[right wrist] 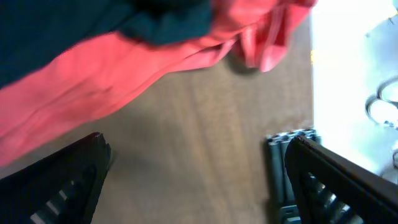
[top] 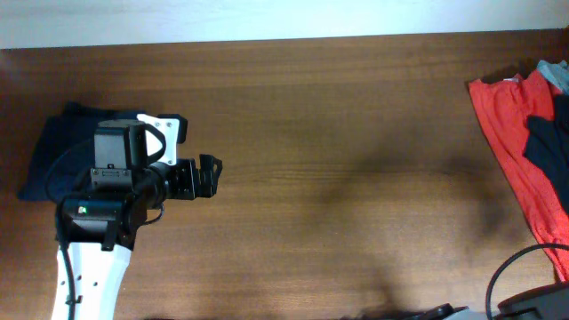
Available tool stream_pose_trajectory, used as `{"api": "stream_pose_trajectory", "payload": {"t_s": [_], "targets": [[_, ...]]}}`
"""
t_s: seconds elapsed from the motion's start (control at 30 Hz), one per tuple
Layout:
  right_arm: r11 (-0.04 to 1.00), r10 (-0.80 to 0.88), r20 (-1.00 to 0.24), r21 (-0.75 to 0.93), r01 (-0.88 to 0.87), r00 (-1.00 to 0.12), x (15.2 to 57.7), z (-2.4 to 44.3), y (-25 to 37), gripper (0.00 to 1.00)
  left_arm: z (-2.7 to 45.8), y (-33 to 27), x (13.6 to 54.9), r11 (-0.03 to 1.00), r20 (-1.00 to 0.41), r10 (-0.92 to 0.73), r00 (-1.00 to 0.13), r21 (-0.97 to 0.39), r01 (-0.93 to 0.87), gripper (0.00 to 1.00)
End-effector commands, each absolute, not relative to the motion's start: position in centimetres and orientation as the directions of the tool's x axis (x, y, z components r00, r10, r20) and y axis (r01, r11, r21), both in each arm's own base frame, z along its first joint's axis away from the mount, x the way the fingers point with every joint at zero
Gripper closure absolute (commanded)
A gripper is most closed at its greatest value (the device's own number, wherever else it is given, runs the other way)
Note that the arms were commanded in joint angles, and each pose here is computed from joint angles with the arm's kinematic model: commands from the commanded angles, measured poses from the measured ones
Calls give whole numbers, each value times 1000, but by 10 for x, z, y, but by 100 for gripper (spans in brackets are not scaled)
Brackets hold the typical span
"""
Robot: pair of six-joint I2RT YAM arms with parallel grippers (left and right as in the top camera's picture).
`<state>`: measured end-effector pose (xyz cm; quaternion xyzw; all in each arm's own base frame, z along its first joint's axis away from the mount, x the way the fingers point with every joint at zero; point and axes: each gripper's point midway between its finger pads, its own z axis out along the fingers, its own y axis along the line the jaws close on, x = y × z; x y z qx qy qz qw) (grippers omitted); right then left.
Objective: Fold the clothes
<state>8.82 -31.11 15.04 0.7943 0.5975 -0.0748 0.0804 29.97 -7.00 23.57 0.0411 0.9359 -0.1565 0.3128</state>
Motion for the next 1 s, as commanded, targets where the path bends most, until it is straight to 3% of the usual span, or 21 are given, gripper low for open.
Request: {"api": "stream_pose_trajectory", "payload": {"t_s": [0.0,0.33,0.5,0.7,0.97], "targets": [[-367,895,-272,-4,930,353,62,158,-322,9,240,-66,302,952,-601,-37,-798,-264,154,1],[-445,854,-307,-11,895,421,45,149,-342,13,240,-66,302,952,-601,-37,-798,-264,154,1],[-449,854,-308,-30,893,419,46,131,-356,24,240,-66,302,952,-601,-37,-799,-264,154,1],[-468,841,-311,-9,884,443,53,109,-376,28,240,-67,302,952,-600,-37,-799,-264,154,1],[-467,842,-308,-4,884,443,60,83,-393,49,241,-67,302,952,-603,-38,-797,-264,155,1]]}}
